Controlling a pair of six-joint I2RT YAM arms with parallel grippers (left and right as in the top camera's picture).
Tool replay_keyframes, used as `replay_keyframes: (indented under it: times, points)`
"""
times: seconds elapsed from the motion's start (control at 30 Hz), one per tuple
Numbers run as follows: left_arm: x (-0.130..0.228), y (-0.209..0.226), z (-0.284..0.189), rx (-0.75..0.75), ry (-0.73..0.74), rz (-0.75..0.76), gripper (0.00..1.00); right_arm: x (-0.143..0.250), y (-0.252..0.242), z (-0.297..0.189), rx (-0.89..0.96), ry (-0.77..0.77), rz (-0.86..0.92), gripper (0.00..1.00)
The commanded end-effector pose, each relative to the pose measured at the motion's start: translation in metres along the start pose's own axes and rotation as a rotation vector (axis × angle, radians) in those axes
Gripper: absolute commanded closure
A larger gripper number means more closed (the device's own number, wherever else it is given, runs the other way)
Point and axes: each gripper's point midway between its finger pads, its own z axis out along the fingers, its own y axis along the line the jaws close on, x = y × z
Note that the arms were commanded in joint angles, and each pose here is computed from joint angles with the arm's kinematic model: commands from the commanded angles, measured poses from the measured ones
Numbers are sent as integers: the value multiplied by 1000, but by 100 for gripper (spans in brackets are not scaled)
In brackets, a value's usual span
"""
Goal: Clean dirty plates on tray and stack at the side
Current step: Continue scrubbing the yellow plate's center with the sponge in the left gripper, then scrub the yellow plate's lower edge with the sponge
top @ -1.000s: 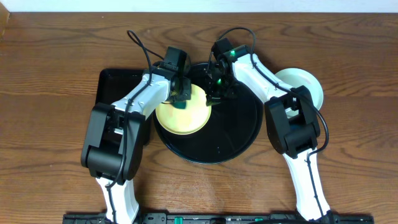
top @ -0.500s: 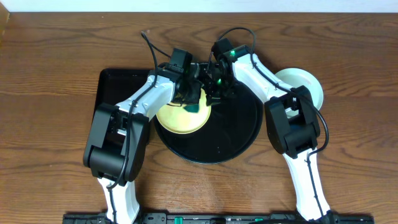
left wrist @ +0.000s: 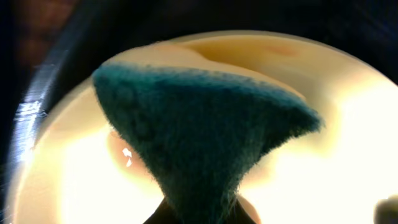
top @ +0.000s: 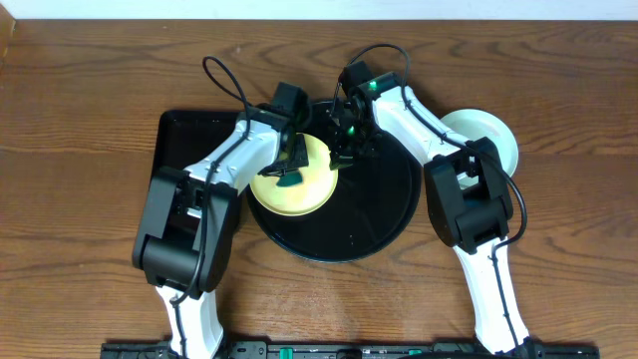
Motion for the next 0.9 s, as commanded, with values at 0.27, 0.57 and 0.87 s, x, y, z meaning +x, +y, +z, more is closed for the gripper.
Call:
replay_keyframes:
  times: [0.27, 0.57, 0.87]
  points:
    - [29, -70, -14, 464, 110, 345, 92, 8, -29, 35, 86, 58, 21, 99]
    - [-43, 15, 0, -102, -198, 30, 92, 8, -29, 35, 87, 58, 21, 99]
    - [-8, 39, 1, -207, -69, -68, 92, 8, -29, 35, 86, 57, 21, 99]
